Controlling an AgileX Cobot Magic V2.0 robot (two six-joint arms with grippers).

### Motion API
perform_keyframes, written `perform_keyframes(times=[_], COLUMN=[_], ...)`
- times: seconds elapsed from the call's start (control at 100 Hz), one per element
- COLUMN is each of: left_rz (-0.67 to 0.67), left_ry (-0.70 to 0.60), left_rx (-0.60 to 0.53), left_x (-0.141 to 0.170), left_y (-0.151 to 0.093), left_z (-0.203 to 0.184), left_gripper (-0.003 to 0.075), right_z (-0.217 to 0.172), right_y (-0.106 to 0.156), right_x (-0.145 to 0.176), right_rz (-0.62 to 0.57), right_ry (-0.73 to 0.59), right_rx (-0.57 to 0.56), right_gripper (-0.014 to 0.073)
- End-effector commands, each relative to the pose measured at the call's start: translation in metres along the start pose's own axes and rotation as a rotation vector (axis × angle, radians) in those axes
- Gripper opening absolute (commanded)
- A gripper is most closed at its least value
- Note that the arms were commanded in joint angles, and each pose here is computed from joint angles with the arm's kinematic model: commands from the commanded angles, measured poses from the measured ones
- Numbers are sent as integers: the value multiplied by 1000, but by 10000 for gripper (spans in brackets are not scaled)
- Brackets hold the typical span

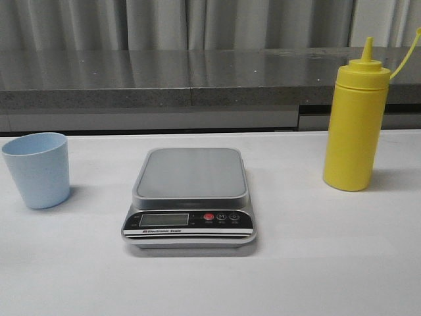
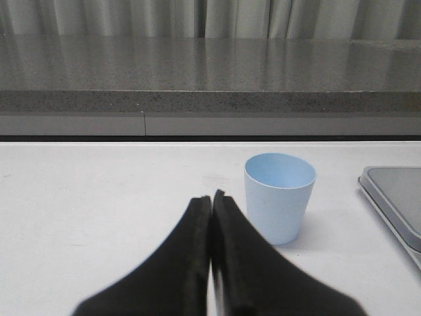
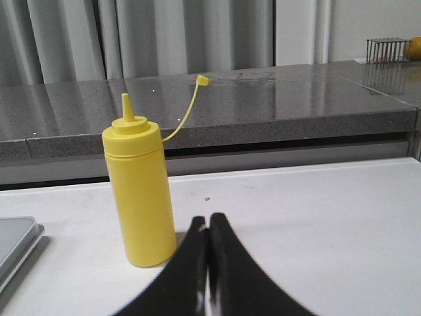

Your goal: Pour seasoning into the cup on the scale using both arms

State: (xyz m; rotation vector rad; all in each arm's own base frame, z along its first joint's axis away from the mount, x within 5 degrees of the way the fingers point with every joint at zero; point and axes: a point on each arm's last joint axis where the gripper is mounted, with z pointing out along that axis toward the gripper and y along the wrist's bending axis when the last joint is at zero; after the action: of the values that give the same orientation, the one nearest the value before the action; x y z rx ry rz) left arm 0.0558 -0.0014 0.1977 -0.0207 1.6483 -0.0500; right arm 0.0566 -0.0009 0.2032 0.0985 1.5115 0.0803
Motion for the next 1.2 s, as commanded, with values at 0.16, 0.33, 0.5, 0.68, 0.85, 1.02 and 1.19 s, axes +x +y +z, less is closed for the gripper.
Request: perform_keyframes(times=[0.16, 0.33, 0.5, 0.68, 0.85, 1.02, 1.19], left_rz=[-10, -10, -10, -12, -11, -13, -5], left_ry=[-67, -87, -165, -198, -174, -58, 115], left_rx=[-1, -1, -1, 2, 5, 6, 5], left_x=[5, 3, -4, -17, -42, -70, -97], left_y=[1, 1, 1, 0, -2, -3, -5], left_z=[0, 0, -1, -4, -8, -4, 11], left_gripper=[-20, -20, -20, -21, -21, -21, -21], right_z=[-3, -3, -3, -3, -3, -3, -3], right_y=[2, 2, 2, 2, 2, 2, 2], right_x=[-14, -14, -14, -14, -14, -14, -14], right_rz=[-15, -15, -15, -15, -15, -15, -15], right_ry=[-110, -110, -110, -110, -110, -110, -110], right_rx=[-20, -20, -20, -20, -20, -20, -20], right_gripper=[-68, -68, -68, -68, -68, -68, -68])
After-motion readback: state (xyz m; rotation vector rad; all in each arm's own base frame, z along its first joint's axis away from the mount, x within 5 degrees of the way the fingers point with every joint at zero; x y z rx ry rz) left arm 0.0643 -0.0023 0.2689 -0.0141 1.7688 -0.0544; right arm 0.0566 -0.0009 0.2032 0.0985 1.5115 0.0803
